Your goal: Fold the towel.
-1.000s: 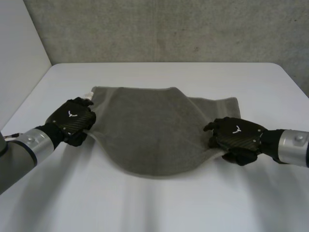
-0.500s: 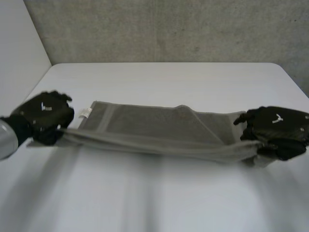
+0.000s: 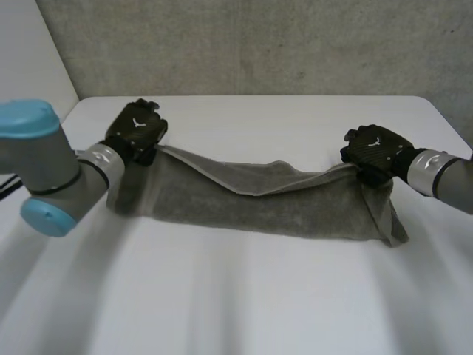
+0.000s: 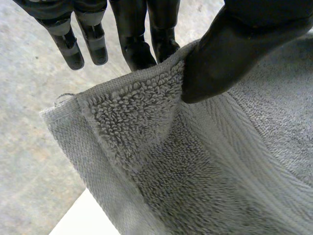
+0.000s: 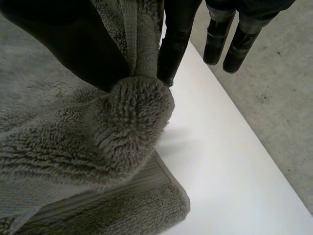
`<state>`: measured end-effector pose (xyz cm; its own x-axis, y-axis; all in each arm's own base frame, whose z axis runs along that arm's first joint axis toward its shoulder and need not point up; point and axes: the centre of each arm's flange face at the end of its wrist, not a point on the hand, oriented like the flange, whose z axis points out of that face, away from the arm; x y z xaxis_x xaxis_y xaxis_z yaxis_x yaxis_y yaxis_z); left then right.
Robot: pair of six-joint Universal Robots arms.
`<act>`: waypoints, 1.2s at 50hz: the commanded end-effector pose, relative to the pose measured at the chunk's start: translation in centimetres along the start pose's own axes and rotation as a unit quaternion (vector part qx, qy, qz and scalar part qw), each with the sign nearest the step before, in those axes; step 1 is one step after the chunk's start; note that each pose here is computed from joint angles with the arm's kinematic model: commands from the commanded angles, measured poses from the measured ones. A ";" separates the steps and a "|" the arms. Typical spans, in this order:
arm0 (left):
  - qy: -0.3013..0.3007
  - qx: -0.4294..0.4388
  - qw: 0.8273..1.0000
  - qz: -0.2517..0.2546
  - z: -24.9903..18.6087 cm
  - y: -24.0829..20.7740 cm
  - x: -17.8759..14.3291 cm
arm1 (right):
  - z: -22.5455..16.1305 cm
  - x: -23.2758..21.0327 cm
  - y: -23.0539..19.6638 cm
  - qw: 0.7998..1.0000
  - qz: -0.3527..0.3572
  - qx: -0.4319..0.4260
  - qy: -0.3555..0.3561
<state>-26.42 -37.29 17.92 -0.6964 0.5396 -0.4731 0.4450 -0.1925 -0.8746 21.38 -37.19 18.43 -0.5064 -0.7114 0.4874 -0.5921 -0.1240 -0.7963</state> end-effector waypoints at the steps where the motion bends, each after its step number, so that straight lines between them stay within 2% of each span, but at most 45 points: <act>1: 0.002 -0.007 1.000 0.000 0.8 2.4 1.1 | 1.5 -0.7 1.5 1.000 -0.004 0.004 0.007; 13: 0.004 -0.016 1.000 -0.002 0.9 3.2 1.5 | 2.2 -0.8 2.5 1.000 -0.003 0.001 0.014; 27: -0.044 -0.009 0.999 0.010 1.3 2.9 1.1 | 2.7 -0.4 3.3 0.999 -0.005 -0.017 0.041; 32: -0.049 -0.009 0.999 0.016 1.4 2.9 0.9 | 2.9 0.1 3.2 0.998 0.024 -0.005 0.055; 40: -0.046 -0.017 0.999 0.016 1.5 3.6 1.3 | 3.3 1.2 2.4 0.991 0.110 0.024 0.070; 48: -0.044 -0.020 0.999 0.016 1.3 3.5 1.6 | 4.1 2.0 2.7 0.986 0.139 0.028 0.083; 55: -0.040 -0.020 0.999 0.016 0.7 3.0 1.8 | 4.5 2.1 4.2 0.987 0.127 0.007 0.095; 60: -0.040 -0.019 0.999 0.015 -0.1 2.1 1.7 | 3.9 1.6 4.2 0.993 0.057 -0.023 0.106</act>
<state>-26.75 -37.37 14.46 -0.7240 0.4664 -0.5082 0.4882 -0.1740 -0.8552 20.76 -42.17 14.66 -0.7391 -0.5775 0.3466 -0.4370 0.0195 -0.8993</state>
